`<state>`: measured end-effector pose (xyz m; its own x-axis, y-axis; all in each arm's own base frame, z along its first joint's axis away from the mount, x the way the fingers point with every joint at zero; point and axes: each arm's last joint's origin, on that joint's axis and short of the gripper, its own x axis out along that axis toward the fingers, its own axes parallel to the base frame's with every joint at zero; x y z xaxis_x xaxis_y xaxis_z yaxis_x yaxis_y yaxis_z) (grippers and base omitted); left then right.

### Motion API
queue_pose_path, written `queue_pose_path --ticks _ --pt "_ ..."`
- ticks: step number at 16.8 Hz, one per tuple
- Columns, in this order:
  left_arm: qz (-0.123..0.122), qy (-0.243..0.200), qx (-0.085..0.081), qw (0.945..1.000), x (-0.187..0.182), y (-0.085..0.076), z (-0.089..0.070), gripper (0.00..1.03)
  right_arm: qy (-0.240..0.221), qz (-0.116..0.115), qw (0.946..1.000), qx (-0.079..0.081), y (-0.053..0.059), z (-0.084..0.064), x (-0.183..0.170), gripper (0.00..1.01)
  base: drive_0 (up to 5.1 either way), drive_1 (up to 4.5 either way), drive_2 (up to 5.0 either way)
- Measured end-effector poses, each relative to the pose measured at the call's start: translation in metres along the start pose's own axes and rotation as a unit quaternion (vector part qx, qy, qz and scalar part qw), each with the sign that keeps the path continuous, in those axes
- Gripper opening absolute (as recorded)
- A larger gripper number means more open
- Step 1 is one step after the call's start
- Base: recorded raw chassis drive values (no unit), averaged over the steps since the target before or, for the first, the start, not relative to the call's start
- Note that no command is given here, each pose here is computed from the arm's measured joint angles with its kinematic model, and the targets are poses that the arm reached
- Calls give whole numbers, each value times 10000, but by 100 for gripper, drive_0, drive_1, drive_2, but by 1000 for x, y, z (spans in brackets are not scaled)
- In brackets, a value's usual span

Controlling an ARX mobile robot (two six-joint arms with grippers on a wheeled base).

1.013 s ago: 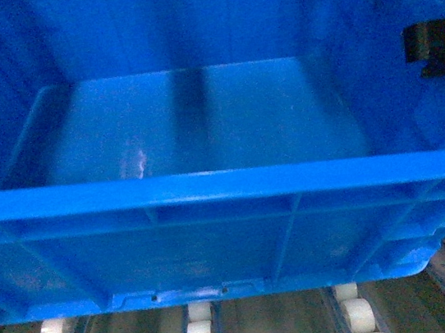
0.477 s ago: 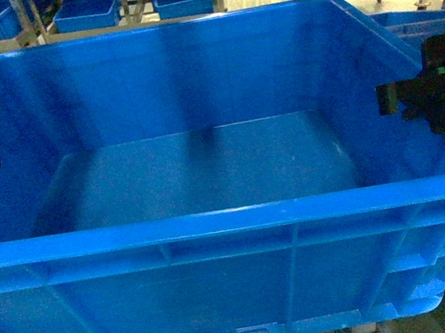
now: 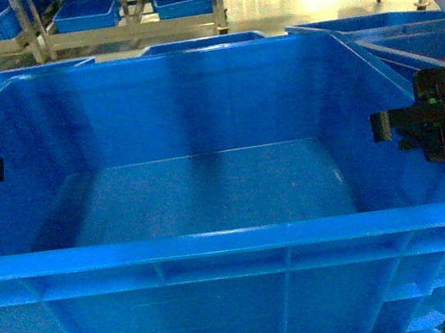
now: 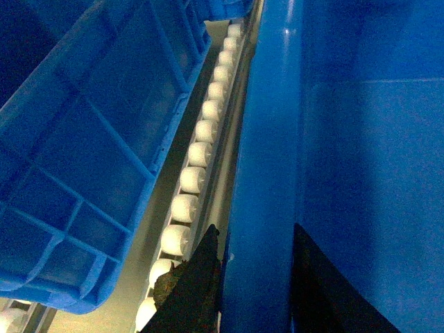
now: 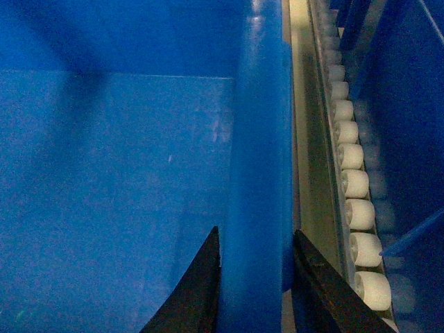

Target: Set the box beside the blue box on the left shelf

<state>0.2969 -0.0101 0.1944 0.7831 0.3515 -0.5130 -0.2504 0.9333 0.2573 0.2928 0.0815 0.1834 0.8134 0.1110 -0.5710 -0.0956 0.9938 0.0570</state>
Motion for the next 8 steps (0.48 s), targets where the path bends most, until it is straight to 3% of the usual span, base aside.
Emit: queue_pose_path --ticks 1,2,4,5,6,8 --pt "-8 5 -3 10000 0 0 0 20 16 12 10000 22 0 0 0 21 0 0 0" --pt "-35 -21 -51 10000 0 0 0 26 4 68 10000 -3 0 1 1 30 0 0 0" --pt "131 -344 -309 9988 1 -2 5 48 -33 48 10000 -48 -3 1 1 51 0 0 0" --pt "344 -524 -444 9970 1 1 9 57 -136 58 9999 -45 -4 2 1 60 0 0 0" --pt "347 -682 -629 9951 -1 3 13 68 -185 53 9998 -42 -4 3 0 71 0 0 0" --pt "345 -945 -809 9916 -3 2 18 90 -302 67 9995 -47 -3 5 -1 93 0 0 0"
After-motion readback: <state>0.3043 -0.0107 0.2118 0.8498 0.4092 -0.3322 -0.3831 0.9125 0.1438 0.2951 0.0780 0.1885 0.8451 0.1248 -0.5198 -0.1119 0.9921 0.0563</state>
